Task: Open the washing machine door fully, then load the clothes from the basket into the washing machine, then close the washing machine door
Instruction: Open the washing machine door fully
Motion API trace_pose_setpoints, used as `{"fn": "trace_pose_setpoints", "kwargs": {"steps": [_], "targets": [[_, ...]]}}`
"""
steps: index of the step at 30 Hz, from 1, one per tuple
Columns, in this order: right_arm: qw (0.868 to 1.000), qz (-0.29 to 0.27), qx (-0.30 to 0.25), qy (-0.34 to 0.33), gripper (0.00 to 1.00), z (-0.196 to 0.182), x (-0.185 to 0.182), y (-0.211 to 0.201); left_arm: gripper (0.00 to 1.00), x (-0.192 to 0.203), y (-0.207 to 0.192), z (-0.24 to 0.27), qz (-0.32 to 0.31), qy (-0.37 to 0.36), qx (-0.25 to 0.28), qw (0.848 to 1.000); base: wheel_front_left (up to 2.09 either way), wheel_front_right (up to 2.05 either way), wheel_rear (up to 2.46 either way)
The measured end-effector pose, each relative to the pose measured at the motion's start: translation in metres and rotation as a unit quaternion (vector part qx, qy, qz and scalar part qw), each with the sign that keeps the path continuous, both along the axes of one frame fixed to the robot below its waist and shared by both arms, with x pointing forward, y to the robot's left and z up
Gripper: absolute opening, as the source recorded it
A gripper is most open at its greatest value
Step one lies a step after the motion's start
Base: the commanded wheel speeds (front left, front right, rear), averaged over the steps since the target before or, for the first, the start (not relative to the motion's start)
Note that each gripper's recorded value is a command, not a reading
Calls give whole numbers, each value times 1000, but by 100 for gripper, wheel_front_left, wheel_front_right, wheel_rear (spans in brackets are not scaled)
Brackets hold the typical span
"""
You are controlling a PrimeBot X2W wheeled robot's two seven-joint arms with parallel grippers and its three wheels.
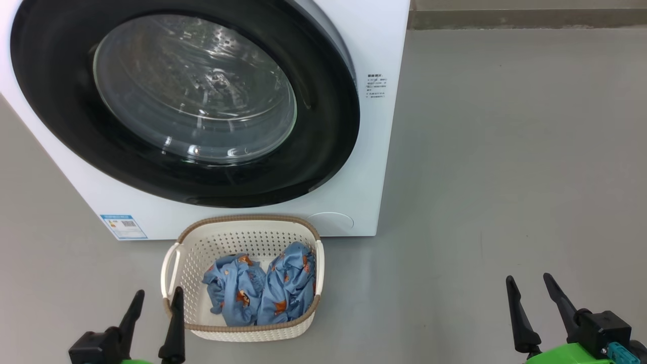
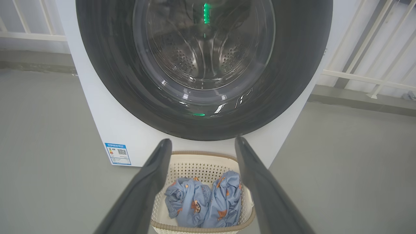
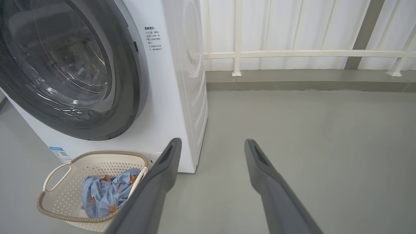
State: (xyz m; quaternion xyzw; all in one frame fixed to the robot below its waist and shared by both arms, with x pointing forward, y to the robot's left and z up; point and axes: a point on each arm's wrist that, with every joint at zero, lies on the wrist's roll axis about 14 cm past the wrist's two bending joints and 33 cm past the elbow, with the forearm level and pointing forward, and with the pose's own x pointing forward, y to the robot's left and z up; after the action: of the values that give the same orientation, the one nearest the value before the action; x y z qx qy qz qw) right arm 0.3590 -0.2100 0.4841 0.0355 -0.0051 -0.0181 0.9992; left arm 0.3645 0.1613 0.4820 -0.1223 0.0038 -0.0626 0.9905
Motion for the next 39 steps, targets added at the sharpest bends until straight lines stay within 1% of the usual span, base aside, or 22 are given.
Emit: {"fn": "trace_pose_setpoints", "kwargs": {"steps": [1,2,4,5,6,8,13,15,18,24,28,29,31,33,34,39], "targets": [[1000,0,3,0,100,0,0,0,100,0,0,0,0,0,0,1000,0,0,0],[1000,1,7,0,77,-1,0,1,100,0,0,0,0,1,0,1000,0,0,0],[1000,2,19,0,24,-1,1,3,100,0,-2,-1,-2,2,-1,1000,0,0,0],[1000,3,23,-2,4,0,2,5,100,0,-3,-1,-3,2,-2,1000,0,0,0],[1000,6,25,-3,0,1,3,6,100,0,-4,-2,-4,3,-2,1000,0,0,0],[999,7,42,-12,0,5,8,9,100,0,-6,-3,-6,4,-4,1000,0,0,0],[993,-4,106,-50,0,26,23,5,100,1,-10,-5,-11,8,-5,1000,0,0,0],[988,-9,141,-68,0,36,30,2,100,1,-11,-6,-13,9,-6,1000,0,0,0],[980,-10,176,-95,0,53,41,1,100,4,-12,-5,-14,7,-8,1000,0,0,0],[965,-3,222,-140,0,83,63,1,100,8,-13,-4,-16,6,-9,1000,0,0,0],[952,8,251,-174,0,108,81,4,100,13,-14,-5,-18,7,-10,1000,0,0,0],[945,14,267,-191,0,122,90,5,100,16,-15,-4,-19,5,-9,1000,0,0,0],[938,23,275,-207,0,135,99,8,100,19,-15,-3,-20,4,-11,1000,0,0,0],[927,30,300,-222,0,147,108,9,100,20,-16,-4,-21,5,-12,1000,0,0,0],[921,32,314,-227,0,152,113,8,100,20,-17,-4,-22,6,-12,1000,0,0,0],[901,64,360,-232,0,169,137,19,100,26,-15,-2,-22,2,-11,1000,0,0,0]]}}
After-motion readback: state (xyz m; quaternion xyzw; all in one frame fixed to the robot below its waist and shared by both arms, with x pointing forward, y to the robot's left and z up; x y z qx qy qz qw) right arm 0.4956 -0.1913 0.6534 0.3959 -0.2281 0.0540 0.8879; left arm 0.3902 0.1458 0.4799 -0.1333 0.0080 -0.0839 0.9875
